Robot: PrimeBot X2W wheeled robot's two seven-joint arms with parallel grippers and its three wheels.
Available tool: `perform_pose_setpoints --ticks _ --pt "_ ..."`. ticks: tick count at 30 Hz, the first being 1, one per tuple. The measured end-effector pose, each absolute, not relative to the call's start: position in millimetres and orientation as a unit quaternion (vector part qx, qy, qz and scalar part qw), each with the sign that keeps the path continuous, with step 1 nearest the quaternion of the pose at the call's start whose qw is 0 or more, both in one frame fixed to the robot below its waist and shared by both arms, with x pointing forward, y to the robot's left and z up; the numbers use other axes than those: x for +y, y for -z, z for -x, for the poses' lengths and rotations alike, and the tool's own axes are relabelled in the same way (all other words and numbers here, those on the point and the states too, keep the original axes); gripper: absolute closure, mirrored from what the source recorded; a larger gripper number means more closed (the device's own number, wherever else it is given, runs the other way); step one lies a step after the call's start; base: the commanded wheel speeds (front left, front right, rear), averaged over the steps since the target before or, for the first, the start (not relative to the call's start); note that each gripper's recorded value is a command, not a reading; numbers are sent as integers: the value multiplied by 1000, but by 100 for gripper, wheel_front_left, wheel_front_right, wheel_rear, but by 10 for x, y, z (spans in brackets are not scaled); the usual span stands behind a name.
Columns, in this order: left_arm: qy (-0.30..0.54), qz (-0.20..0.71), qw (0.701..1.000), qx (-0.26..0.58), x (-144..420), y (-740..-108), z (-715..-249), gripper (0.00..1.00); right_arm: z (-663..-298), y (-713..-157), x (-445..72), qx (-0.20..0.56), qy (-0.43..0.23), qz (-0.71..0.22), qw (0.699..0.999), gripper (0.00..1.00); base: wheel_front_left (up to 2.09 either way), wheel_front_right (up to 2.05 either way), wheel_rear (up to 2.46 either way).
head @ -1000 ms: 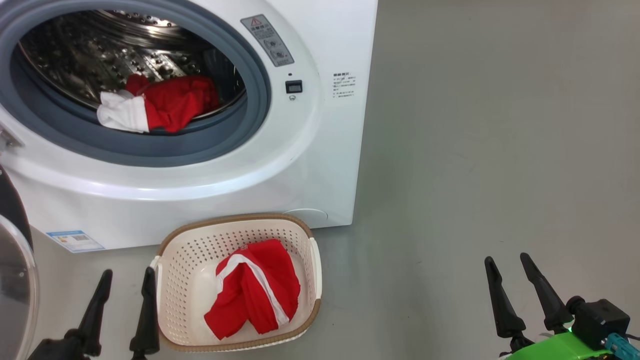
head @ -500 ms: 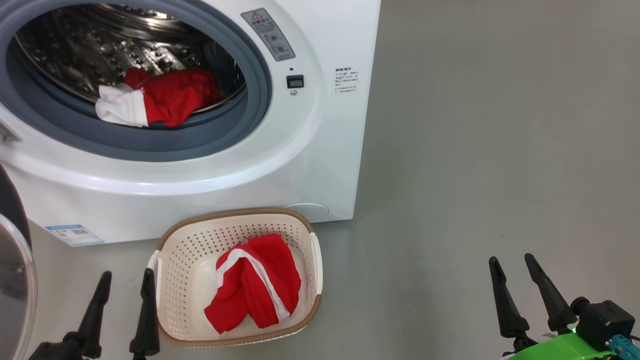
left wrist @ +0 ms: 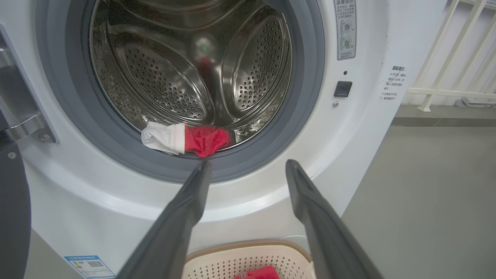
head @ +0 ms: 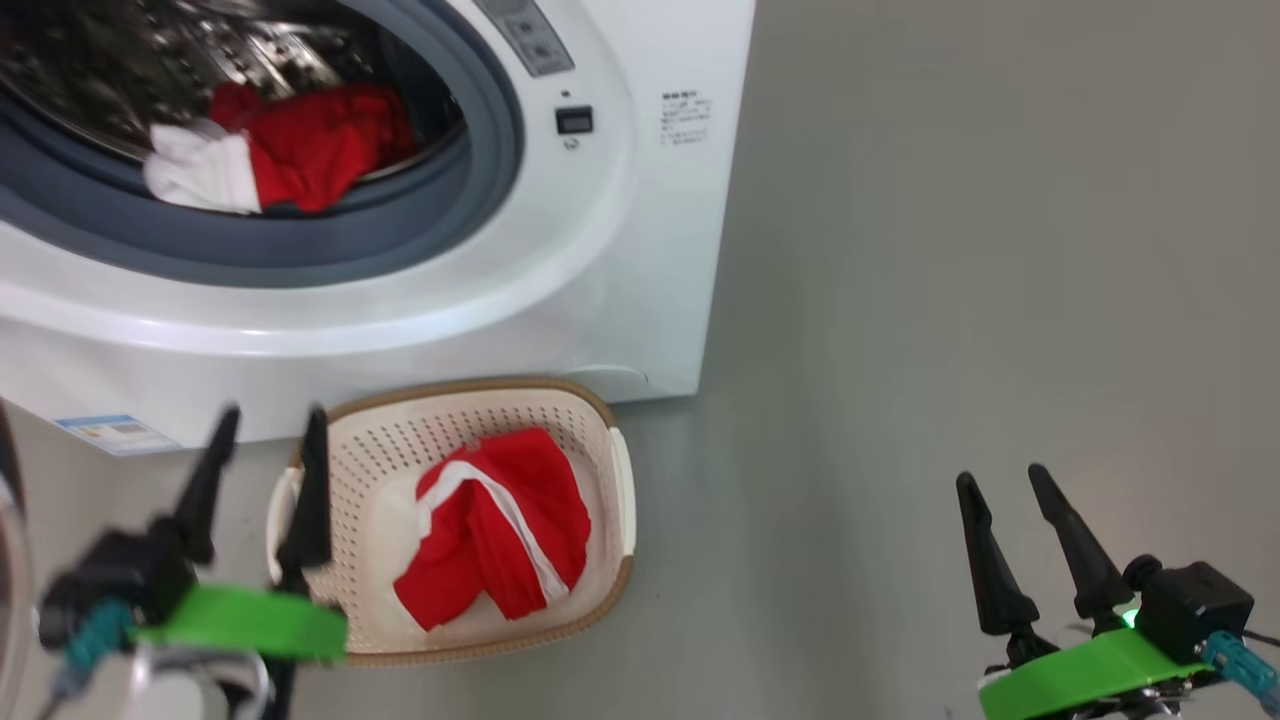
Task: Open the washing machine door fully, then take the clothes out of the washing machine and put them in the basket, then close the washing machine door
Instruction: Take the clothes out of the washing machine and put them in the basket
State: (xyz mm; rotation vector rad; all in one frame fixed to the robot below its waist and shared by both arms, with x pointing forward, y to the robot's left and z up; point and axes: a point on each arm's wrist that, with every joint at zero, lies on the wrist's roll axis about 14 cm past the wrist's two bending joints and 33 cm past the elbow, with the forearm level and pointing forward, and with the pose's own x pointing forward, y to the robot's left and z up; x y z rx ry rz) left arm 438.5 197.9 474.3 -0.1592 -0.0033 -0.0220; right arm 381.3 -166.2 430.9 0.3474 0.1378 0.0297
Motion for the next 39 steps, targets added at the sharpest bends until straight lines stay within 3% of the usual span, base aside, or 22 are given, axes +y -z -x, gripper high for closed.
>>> perform_pose_setpoints --ticks 20,39 --pt "40 21 999 27 2099 -4399 -5958 0 -4176 -3991 -1865 90 21 -180 979 0 0 0 0" --pt "32 16 997 75 2095 -3812 -6755 0 -4112 -3679 -2151 129 67 -162 976 0 0 0 0"
